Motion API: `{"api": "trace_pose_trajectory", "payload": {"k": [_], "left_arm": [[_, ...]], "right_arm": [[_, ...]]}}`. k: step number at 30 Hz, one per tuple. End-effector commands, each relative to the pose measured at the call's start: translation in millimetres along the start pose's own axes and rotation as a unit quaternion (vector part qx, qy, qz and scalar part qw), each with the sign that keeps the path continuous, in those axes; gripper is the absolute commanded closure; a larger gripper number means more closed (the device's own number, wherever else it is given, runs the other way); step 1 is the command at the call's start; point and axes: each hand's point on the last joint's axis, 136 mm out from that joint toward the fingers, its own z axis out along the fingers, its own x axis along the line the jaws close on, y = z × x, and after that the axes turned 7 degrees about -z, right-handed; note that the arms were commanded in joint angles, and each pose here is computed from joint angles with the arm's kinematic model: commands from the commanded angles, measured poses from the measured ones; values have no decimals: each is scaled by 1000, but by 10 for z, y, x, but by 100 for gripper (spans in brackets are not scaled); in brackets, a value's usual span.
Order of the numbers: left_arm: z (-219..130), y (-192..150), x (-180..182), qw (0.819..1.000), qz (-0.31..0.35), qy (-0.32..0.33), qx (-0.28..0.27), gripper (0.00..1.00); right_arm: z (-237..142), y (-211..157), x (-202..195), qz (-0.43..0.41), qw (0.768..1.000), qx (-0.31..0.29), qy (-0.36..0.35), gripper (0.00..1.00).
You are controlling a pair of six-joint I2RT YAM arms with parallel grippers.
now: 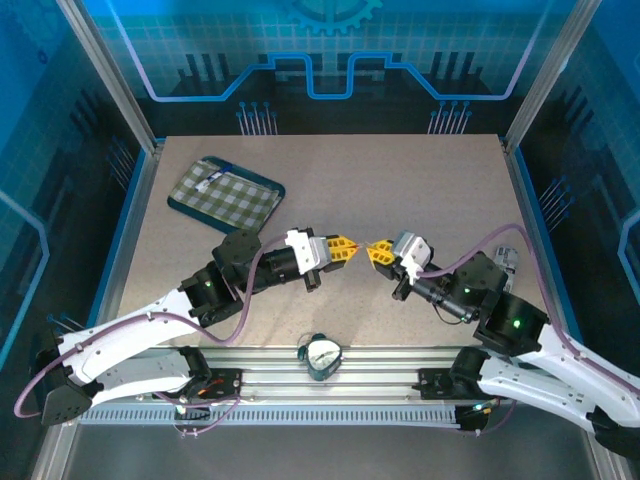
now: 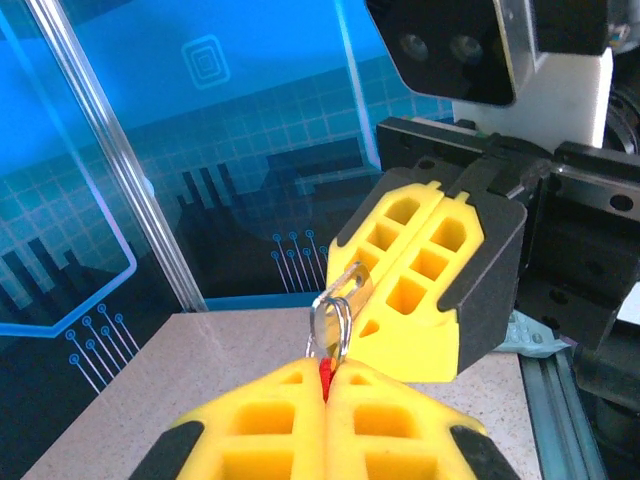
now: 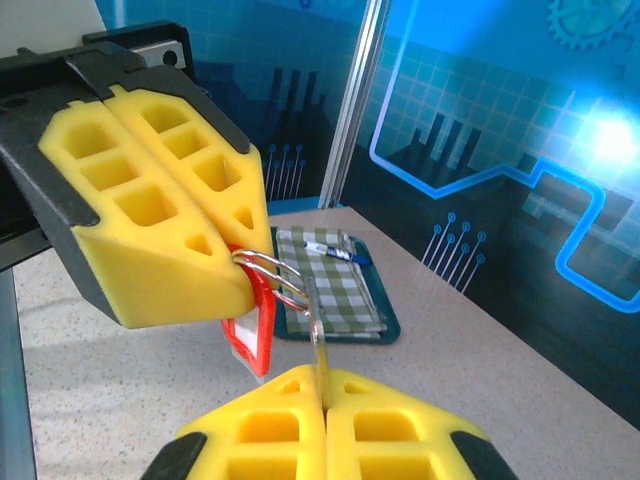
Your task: Remove the keys from the keyring
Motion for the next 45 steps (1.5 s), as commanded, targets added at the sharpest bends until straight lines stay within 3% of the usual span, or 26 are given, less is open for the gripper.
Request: {"api": "trace_pose_trajectory", "payload": {"k": [1, 23, 33, 45], "left_arm": [[-136, 447, -50, 997, 6, -11, -74, 100], [-89, 498, 19, 998, -11, -3, -57, 100], [-92, 420, 61, 999, -16, 10, -38, 100], [-15, 241, 349, 995, -31, 91, 21, 100]], "right_arm": [[15, -101, -179, -11, 999, 6, -51, 100], [90, -210, 249, -195, 980, 46, 11, 100], [57, 131, 85, -191, 980, 8, -50, 100], [156, 230, 2, -219, 970, 33, -103, 100]]}}
